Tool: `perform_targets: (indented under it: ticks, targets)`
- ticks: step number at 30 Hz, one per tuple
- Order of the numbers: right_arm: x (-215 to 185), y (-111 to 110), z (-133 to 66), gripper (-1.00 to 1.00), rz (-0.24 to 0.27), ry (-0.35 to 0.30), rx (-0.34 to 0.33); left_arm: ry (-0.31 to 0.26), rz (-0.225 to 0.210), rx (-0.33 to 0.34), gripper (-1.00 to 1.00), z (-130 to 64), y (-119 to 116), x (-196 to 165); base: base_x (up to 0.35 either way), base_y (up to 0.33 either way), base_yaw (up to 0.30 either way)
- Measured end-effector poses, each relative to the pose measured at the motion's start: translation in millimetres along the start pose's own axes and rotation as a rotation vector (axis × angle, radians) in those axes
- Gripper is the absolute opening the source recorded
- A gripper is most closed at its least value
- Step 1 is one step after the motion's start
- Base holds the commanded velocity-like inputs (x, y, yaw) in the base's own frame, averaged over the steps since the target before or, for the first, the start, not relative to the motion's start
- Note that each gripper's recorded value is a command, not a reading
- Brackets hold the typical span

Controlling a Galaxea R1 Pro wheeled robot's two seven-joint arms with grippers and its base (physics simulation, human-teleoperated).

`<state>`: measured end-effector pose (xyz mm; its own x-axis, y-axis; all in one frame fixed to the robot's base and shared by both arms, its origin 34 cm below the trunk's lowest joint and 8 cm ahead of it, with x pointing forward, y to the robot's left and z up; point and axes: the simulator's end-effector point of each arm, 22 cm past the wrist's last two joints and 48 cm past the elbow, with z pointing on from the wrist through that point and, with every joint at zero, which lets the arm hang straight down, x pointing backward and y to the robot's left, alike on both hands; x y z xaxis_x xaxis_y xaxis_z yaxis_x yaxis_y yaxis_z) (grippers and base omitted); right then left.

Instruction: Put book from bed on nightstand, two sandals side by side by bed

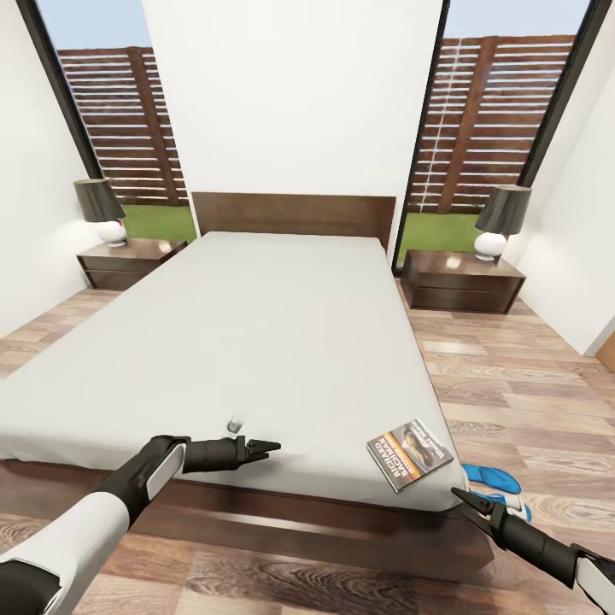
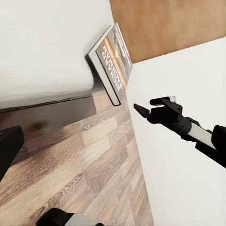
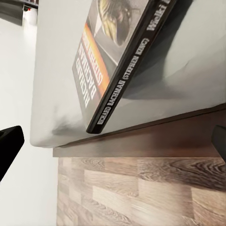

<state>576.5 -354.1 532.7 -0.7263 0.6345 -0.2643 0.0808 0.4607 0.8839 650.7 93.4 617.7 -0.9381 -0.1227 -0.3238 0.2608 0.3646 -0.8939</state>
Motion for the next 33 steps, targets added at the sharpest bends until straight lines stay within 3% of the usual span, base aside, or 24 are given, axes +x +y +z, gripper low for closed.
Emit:
perform_targets:
  ticks: [10, 15, 19, 26, 33]
  targets:
    - [2, 1, 2.8, 1.00, 0.009, -0.004, -0.005, 0.001, 0.001, 0.000, 1.00, 0.0, 0, 0, 0.000, 0.000, 0.000]
    - [-15, 8, 2.0, 1.00, 0.063, -0.093, -0.044, 0.001, 0.001, 0.000, 1.00, 0.1, 0, 0, 0.000, 0.000, 0.000]
    - [-20, 10, 1.3, 1.00, 0.080, -0.113, -0.056, 0.001, 0.001, 0.001, 1.00, 0.1, 0, 0, 0.000, 0.000, 0.000]
    - [-20, 11, 1.0, 1.00, 0.092, -0.115, -0.065, 0.001, 0.001, 0.002, 1.00, 0.1, -1, 0, 0.000, 0.000, 0.000]
    - [-12, 12, 1.6, 1.00, 0.169, -0.078, -0.070, 0.000, 0.000, 0.003, 1.00, 0.1, -1, 0, 0.000, 0.000, 0.000]
